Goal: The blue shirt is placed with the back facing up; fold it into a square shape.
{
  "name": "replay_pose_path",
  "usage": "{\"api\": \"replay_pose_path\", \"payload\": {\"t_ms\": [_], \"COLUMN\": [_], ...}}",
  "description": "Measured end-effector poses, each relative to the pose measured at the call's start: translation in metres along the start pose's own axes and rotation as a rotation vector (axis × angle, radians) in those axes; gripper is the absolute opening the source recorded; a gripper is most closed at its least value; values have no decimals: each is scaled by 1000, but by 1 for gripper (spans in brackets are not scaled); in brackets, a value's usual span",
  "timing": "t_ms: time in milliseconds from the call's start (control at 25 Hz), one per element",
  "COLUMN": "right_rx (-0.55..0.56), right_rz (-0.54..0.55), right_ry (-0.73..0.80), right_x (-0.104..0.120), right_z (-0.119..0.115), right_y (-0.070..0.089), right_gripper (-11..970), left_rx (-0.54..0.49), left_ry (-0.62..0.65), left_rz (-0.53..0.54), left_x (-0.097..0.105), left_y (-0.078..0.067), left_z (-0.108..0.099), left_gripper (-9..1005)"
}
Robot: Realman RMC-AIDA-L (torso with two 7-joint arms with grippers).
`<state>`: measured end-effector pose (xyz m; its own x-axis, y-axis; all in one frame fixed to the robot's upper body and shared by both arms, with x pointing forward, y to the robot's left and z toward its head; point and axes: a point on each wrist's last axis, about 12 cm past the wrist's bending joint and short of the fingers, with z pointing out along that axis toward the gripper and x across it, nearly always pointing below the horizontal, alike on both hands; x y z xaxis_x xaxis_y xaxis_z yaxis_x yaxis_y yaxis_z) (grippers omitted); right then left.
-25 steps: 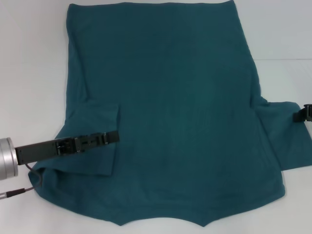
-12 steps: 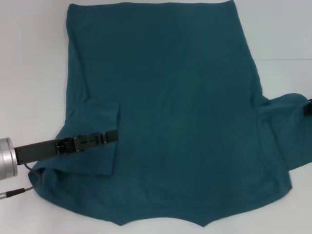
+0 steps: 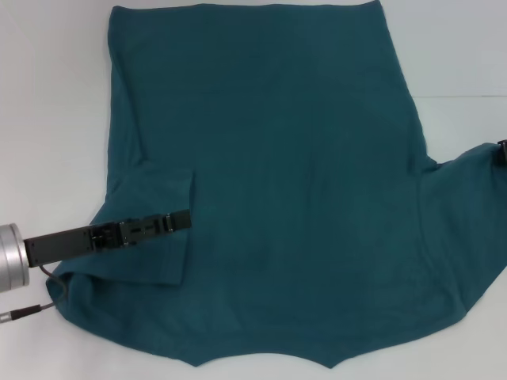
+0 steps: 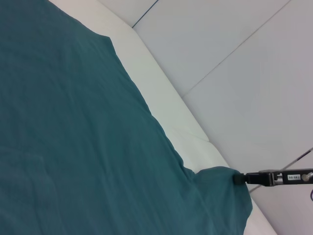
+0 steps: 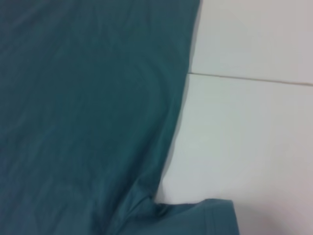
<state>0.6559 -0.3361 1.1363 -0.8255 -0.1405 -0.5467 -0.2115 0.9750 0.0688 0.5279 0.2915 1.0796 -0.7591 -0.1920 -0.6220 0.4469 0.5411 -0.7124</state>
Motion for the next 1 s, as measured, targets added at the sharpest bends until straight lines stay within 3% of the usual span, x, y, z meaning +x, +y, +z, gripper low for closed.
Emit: {"api": "replay_pose_path", "payload": {"t_ms": [480,1000], "right_rx": [-175,-230], "right_rz": [5,43], "right_ry": [187,178], "right_x": [-1,-16], "right_z": [-2,6], "right_y": [44,83], "right_gripper": [82,105], "left_rx": [-10,-5], "left_ry": [-18,-45], "left_rz": [-5,-10], "left_x": [-1,-3], "left_y": [1,0], "left_z": [0,1], "left_gripper": [935,934]}}
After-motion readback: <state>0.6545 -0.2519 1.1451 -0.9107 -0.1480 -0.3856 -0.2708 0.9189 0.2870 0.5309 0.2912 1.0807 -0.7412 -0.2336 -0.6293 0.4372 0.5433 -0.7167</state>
